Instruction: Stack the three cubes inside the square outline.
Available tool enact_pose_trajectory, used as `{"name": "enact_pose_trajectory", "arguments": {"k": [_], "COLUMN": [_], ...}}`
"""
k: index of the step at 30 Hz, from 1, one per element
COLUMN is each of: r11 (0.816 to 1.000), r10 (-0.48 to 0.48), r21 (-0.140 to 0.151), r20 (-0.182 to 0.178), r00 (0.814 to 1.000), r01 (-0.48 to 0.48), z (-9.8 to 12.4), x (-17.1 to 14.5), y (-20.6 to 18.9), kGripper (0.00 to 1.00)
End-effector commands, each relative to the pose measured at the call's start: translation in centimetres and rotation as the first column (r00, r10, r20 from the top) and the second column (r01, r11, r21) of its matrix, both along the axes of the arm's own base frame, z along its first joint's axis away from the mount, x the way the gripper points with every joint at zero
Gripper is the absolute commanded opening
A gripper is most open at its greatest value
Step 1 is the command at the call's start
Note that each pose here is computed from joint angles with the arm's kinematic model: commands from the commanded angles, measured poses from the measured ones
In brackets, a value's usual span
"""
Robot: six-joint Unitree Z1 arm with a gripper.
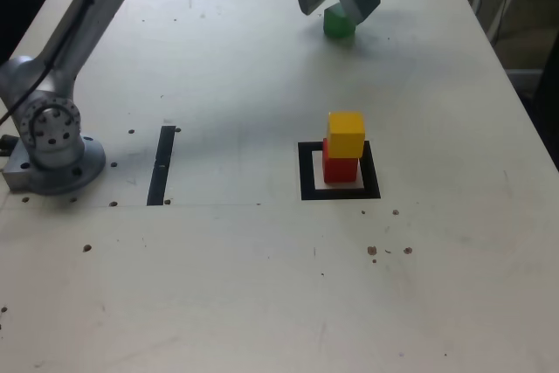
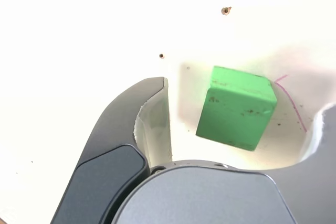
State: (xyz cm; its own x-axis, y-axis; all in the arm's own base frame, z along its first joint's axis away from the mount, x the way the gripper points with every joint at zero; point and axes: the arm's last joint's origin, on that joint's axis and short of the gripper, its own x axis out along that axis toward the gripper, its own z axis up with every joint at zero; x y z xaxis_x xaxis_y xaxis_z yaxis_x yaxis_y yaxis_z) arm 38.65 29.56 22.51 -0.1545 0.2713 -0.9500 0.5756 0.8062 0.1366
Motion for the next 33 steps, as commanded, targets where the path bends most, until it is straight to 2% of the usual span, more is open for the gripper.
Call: {"name": "enact_pose_trajectory", "arguments": {"k": [1, 12, 17, 21, 28, 33], "r11": [1.000, 1.000, 1.000, 1.000, 0.999, 0.998], "r10": [-0.004, -0.002, -0.003, -0.002, 0.001, 0.016], "r21": [0.003, -0.001, -0.010, -0.023, -0.047, -0.062], "r20": [0.005, 0.029, 0.043, 0.054, 0.063, 0.085], "r00": [1.000, 1.000, 0.999, 0.999, 0.998, 0.996], "r01": [0.004, 0.002, 0.004, 0.004, 0.002, -0.010], "z": [-0.07, -0.37, -0.50, -0.63, -0.83, -0.99], "x": [0.26, 0.64, 0.74, 0.68, 0.36, 0.31], "y": [-0.06, -0.12, -0.10, 0.03, 0.01, 0.15], "kGripper": [0.83, 0.55, 0.46, 0.42, 0.42, 0.37]}}
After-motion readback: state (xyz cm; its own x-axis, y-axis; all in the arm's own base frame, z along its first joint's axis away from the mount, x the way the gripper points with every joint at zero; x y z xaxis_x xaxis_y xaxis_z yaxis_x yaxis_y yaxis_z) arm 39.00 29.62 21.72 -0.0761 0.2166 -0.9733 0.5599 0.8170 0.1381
